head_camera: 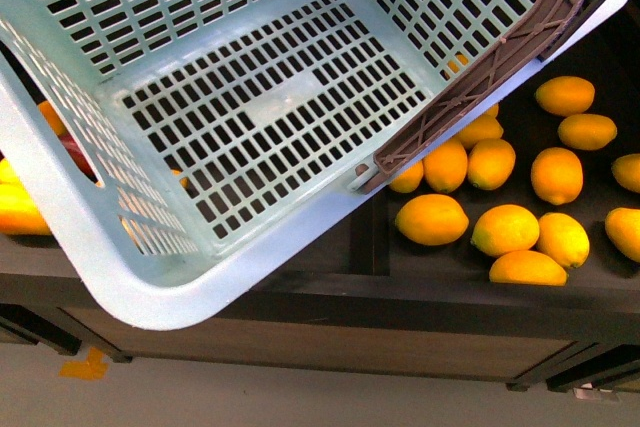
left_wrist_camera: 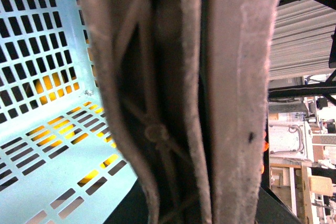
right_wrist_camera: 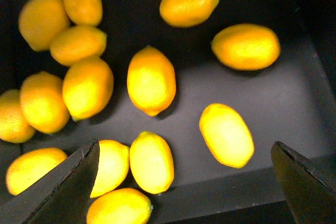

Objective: Pick lemon and mango into basket

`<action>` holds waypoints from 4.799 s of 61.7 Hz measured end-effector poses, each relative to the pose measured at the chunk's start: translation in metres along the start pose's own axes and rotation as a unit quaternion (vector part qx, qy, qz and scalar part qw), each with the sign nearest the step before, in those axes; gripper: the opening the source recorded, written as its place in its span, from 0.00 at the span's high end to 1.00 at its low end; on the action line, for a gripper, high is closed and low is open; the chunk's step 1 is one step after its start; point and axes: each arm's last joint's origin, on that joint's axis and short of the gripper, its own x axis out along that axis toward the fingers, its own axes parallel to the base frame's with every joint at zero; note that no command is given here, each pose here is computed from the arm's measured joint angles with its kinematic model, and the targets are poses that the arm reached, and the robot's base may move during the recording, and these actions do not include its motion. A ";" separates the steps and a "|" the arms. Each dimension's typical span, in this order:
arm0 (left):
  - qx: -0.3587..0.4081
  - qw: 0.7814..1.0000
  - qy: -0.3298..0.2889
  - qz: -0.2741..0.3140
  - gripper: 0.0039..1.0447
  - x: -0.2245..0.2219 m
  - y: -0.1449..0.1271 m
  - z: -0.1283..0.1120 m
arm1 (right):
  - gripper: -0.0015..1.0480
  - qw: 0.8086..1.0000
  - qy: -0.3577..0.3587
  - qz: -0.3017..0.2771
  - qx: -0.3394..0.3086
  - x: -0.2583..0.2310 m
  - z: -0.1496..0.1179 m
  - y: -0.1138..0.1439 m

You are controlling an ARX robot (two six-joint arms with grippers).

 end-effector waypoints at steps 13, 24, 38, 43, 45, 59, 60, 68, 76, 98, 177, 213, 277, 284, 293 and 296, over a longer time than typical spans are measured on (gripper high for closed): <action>0.000 1.000 0.002 -0.001 0.84 0.000 0.000 0.000 | 0.08 0.999 0.042 -0.012 -0.011 0.069 0.004 0.017; 0.000 1.000 0.000 0.000 0.84 0.000 0.000 0.000 | 0.08 0.998 0.060 -0.010 -0.011 0.102 -0.001 0.029; 0.000 1.000 0.001 0.000 0.84 0.000 0.000 0.000 | 0.08 0.997 0.077 -0.008 -0.007 0.131 -0.008 0.038; 0.000 1.000 0.000 0.000 0.84 0.000 0.000 0.000 | 0.08 0.997 0.077 -0.008 -0.006 0.136 -0.006 0.039; 0.000 1.000 0.000 0.000 0.84 0.000 0.000 0.000 | 0.08 0.997 0.076 -0.008 -0.003 0.139 -0.004 0.040; 0.000 1.000 0.000 0.000 0.84 0.000 0.000 0.000 | 0.08 0.997 0.071 -0.009 -0.002 0.153 0.008 0.046; 0.000 1.000 0.000 0.000 0.84 0.000 0.000 0.000 | 0.08 0.997 0.072 -0.010 -0.003 0.154 0.009 0.047; 0.000 1.000 0.000 0.000 0.84 0.000 0.000 0.000 | 0.08 0.997 0.076 -0.008 -0.007 0.162 0.010 0.052; 0.000 1.000 0.001 0.000 0.84 0.000 0.000 0.000 | 0.08 0.997 0.081 -0.009 -0.006 0.168 0.010 0.055; 0.000 1.000 0.000 0.000 0.84 0.000 0.000 0.000 | 0.08 0.996 0.084 -0.018 0.003 0.174 0.010 0.055; 0.000 1.000 0.000 0.000 0.84 0.000 0.000 0.000 | 0.40 0.971 -0.137 0.132 0.144 -0.025 0.088 -0.024; 0.000 1.000 0.000 0.000 0.84 0.000 0.000 0.000 | 0.41 0.928 -0.228 0.285 0.074 -0.176 0.074 0.111; -0.001 1.000 0.005 -0.003 0.84 0.000 0.000 -0.001 | 0.22 0.930 -0.333 0.153 0.026 -0.181 0.028 0.124; -0.002 1.000 0.003 -0.001 0.84 0.000 0.000 0.000 | 0.40 0.918 -0.375 0.119 -0.050 -0.188 0.007 0.105; 0.000 1.000 -0.003 0.002 0.84 0.000 0.000 0.000 | 0.62 0.916 -0.379 0.102 -0.084 -0.194 -0.017 0.087; -0.001 1.000 -0.001 0.001 0.84 0.000 0.000 0.000 | 0.72 0.916 -0.377 0.100 -0.091 -0.196 -0.027 0.080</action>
